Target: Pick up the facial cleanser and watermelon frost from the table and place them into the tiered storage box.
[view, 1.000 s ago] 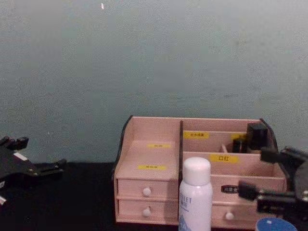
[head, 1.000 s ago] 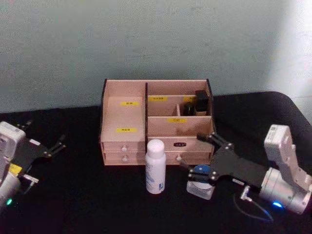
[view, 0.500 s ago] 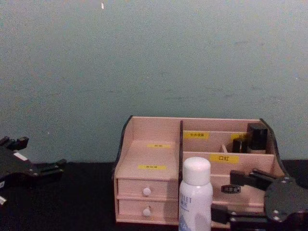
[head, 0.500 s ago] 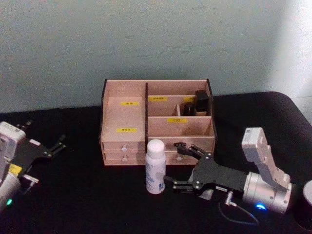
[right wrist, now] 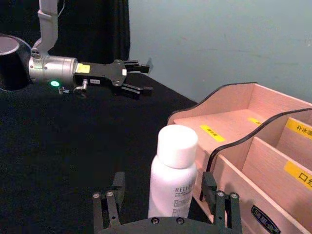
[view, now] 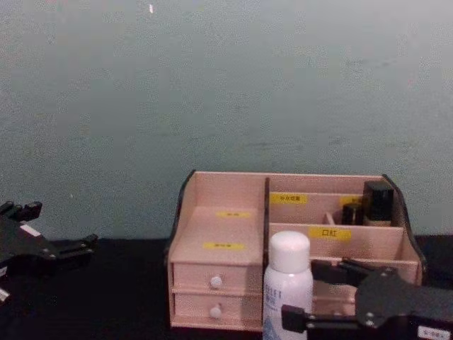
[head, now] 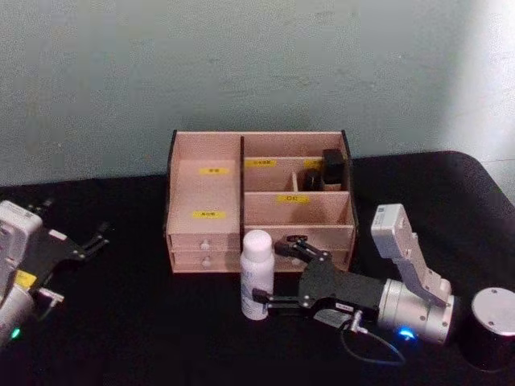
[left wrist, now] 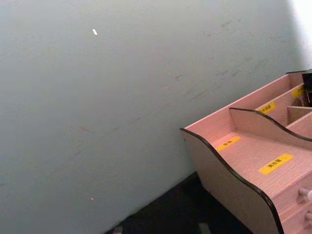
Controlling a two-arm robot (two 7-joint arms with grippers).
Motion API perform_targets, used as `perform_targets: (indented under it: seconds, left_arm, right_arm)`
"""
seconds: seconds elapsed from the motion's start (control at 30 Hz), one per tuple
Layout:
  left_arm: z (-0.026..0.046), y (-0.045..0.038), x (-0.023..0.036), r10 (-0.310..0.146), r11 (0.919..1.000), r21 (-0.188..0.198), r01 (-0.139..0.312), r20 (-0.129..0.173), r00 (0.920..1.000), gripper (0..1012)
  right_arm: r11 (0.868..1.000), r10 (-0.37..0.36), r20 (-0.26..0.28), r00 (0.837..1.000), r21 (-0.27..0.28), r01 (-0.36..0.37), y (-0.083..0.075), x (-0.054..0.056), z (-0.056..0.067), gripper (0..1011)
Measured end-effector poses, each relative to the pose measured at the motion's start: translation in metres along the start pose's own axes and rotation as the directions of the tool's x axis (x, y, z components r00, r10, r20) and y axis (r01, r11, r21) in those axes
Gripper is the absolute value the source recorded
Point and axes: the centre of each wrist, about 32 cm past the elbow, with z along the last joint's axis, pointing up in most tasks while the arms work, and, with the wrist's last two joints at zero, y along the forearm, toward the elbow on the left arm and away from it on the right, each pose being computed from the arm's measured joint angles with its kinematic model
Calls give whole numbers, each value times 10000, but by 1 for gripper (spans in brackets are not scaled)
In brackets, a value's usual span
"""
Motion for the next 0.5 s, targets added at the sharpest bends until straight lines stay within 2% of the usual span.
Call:
perform_targets:
  seconds: [0.5]
  left_arm:
    - [0,0,0,0,10000,0,0,0,10000,1001]
  right_arm:
    - [9999,-122,-142,9998,-43,122,174,71,-48,1002]
